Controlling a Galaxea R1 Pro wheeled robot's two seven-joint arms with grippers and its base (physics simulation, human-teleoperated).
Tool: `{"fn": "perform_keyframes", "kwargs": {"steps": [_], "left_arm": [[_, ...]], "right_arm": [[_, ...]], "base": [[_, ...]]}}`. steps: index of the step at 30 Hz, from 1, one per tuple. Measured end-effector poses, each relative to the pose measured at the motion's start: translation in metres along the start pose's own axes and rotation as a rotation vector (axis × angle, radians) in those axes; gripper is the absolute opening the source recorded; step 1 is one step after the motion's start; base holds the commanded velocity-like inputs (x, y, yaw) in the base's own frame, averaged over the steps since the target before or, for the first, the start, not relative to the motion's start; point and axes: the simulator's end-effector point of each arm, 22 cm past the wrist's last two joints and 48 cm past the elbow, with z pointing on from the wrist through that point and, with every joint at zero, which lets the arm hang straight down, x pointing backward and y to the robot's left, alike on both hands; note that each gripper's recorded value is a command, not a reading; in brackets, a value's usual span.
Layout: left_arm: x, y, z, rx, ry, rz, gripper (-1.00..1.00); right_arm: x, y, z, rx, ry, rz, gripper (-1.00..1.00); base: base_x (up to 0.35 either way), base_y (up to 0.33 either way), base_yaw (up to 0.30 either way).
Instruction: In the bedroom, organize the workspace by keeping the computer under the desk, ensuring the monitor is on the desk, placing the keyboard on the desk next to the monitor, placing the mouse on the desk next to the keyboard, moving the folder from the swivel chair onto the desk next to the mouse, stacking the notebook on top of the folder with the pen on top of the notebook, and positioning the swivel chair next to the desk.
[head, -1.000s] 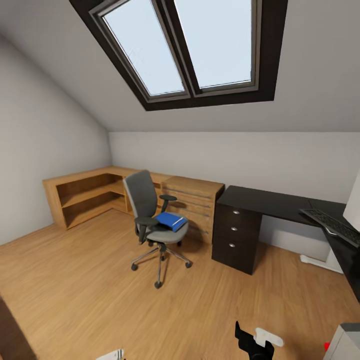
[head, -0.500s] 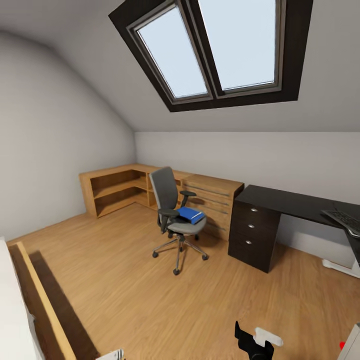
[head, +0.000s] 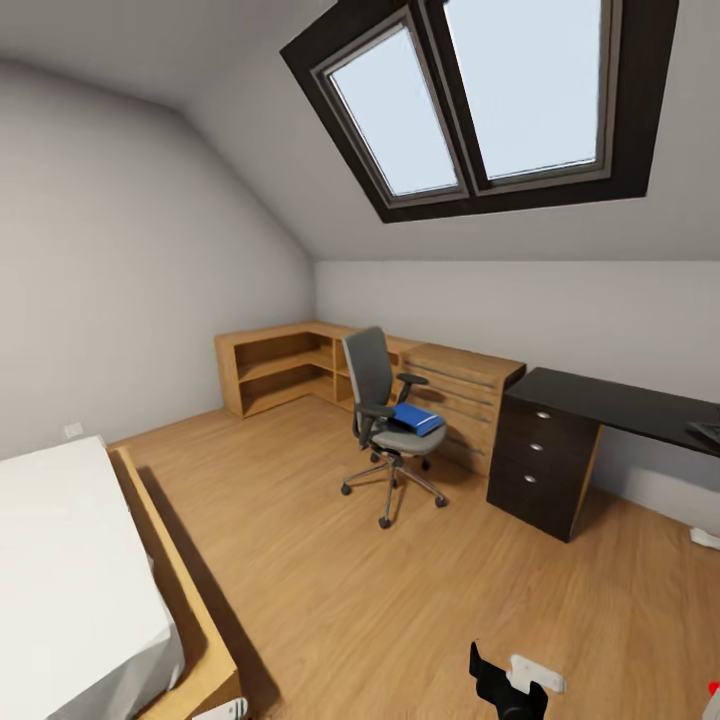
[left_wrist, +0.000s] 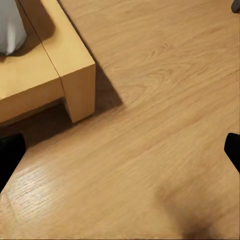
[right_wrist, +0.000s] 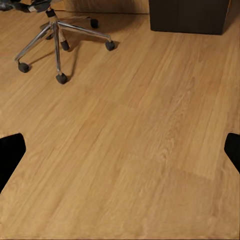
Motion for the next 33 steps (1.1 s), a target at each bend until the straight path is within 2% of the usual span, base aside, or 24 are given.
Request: {"fn": "perform_keyframes", "kwargs": {"steps": [8, 16, 24, 33], "left_arm": [[0.003, 0.000, 0.000, -0.001, 0.006, 0.000, 1.00], [0.005, -0.002, 0.000, 0.002, 0.011, 0.001, 1.00], [0.006, -0.003, 0.000, 0.003, 0.012, 0.002, 1.00], [-0.005, -0.005, -0.010, 0.003, 0.014, 0.004, 1.00]], "right_arm": [[0.003, -0.002, 0.000, 0.003, 0.005, -0.002, 1.00], [0.004, -0.003, 0.001, 0.005, 0.009, -0.002, 1.00], [0.005, -0.006, 0.001, 0.009, 0.010, -0.003, 1.00], [-0.009, -0.003, -0.006, 0.010, 0.010, -0.004, 1.00]], "base": [[-0.329, 0.000, 0.197], [-0.304, -0.035, 0.055], [-0.071, -0.013, 0.007], [-0.011, -0.002, 0.001]]}}
